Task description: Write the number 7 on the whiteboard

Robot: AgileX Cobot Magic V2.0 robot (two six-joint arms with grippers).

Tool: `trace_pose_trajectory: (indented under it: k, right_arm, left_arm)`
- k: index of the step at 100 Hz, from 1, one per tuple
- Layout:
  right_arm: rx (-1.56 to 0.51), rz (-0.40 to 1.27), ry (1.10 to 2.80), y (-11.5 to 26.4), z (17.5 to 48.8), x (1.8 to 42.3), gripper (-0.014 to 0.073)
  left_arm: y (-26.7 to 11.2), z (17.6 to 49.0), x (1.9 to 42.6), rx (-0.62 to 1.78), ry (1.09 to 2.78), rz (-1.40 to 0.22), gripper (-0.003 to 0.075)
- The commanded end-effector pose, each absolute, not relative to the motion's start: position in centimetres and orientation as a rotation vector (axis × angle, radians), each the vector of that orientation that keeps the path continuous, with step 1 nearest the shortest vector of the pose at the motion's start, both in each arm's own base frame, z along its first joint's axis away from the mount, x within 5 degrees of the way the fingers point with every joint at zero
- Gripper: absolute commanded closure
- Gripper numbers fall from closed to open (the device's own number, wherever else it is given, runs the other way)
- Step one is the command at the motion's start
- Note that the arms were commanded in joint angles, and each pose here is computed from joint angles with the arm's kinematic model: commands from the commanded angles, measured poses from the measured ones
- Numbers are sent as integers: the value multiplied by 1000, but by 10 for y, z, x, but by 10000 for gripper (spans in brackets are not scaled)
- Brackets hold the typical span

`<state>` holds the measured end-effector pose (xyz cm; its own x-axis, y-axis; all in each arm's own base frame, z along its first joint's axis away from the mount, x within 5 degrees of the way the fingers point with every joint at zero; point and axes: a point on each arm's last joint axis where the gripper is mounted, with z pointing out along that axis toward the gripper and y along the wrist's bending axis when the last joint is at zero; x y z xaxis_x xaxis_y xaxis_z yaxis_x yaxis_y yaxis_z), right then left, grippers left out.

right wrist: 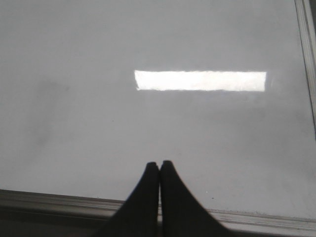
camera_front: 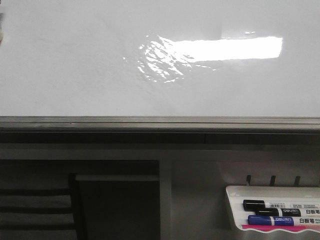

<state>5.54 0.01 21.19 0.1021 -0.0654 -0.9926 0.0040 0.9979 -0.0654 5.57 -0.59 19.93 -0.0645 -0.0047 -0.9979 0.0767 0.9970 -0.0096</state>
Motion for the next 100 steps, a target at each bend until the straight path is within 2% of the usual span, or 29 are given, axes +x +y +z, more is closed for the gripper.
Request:
trace_pose_trajectory:
  k: [1, 55, 71, 91, 100]
  right_arm:
    - [-55, -69, 1402, 0, 210, 54, 666]
    - [-52, -71, 1375, -1, 212, 54, 666]
    - [39, 17, 1372, -2, 213, 54, 666]
    - [58, 56, 1363, -1, 232, 50, 666]
    - [45, 67, 1386, 1, 247, 48, 666]
  left_arm:
    - [-4, 197, 55, 26, 1564, -71, 741]
    - [-4, 198, 55, -4, 1551, -100, 741]
    - [-2, 205, 55, -25, 1472, -82, 741]
    - [1, 216, 53, -83, 1374, -98, 741]
    - [2, 232, 50, -111, 1330, -135, 741]
